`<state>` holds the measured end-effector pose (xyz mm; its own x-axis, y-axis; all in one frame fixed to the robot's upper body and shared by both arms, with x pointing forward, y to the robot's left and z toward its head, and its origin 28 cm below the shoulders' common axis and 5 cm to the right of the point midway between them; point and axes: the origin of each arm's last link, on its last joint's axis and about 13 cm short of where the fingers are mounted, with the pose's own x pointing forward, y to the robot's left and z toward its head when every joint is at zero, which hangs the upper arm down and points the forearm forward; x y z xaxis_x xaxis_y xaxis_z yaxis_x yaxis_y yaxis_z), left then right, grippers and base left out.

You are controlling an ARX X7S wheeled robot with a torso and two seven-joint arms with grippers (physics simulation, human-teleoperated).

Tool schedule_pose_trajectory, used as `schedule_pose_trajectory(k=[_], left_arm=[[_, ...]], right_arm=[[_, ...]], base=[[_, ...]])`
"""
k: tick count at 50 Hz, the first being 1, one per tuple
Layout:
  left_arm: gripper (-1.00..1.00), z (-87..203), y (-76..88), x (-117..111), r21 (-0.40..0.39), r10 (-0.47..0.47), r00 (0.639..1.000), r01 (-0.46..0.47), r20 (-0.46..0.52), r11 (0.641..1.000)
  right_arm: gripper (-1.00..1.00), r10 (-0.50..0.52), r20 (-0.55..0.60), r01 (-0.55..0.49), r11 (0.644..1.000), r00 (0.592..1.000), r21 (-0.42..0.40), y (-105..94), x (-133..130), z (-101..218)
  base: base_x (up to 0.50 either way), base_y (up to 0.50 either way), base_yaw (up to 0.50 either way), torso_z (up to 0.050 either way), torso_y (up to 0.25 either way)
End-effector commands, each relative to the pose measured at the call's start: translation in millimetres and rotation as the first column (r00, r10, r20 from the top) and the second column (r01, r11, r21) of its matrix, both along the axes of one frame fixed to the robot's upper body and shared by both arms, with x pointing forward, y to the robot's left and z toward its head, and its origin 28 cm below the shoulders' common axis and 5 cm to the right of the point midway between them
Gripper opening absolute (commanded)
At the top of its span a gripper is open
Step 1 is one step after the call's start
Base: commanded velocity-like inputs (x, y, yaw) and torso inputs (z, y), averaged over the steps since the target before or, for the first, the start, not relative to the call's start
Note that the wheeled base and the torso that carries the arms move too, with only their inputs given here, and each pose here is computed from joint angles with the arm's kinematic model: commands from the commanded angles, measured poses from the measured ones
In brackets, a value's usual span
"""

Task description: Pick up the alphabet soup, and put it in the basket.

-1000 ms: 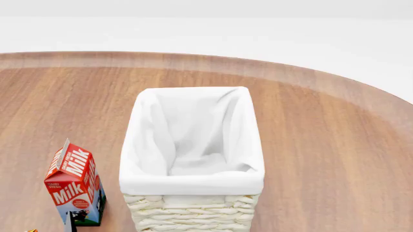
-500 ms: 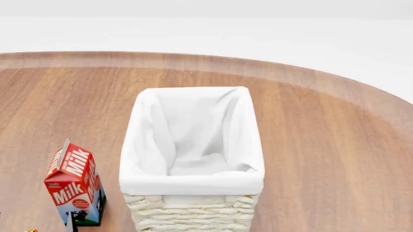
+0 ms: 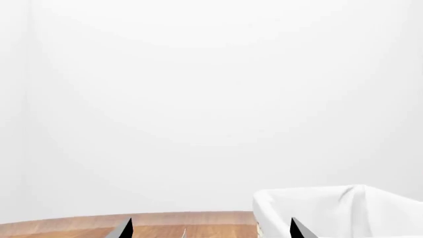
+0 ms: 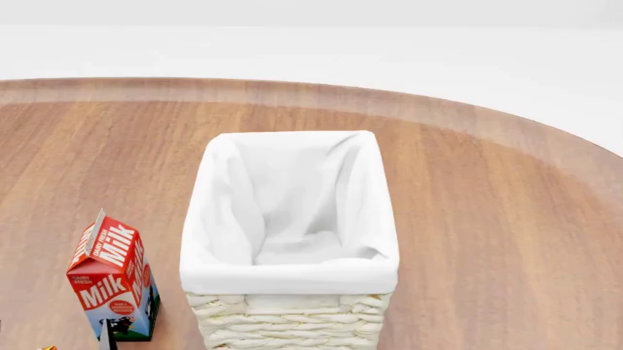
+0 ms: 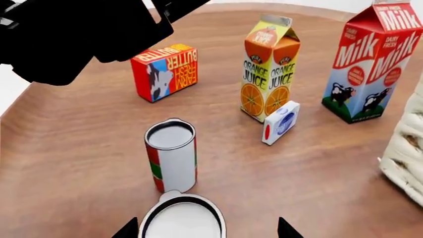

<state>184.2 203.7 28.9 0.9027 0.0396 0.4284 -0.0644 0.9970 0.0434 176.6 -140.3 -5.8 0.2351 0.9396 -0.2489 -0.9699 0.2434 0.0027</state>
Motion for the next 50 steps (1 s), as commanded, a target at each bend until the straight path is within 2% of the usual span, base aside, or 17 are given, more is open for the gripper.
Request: schedule_pose_trajectory(k=[1, 50], left_arm=[[1.00, 0, 0.0, -1, -0.001, 0.000, 1.000, 0.000, 0.001, 1.000], [1.00, 2, -0.4, -2, -0.002, -0.001, 1.000, 0.001, 0.005, 1.000]], right_arm=[[1.00, 0.003, -0.019, -0.003, 0.999, 1.000, -0.033, 2.5, 1, -6], [1.00, 0.083, -0.024, -0.086, 0.989, 0.996, -0.122, 24.4, 3, -16]], base=[[0.00, 0.00, 0.00, 0.000, 0.000], [0.00, 0.00, 0.00, 0.000, 0.000]])
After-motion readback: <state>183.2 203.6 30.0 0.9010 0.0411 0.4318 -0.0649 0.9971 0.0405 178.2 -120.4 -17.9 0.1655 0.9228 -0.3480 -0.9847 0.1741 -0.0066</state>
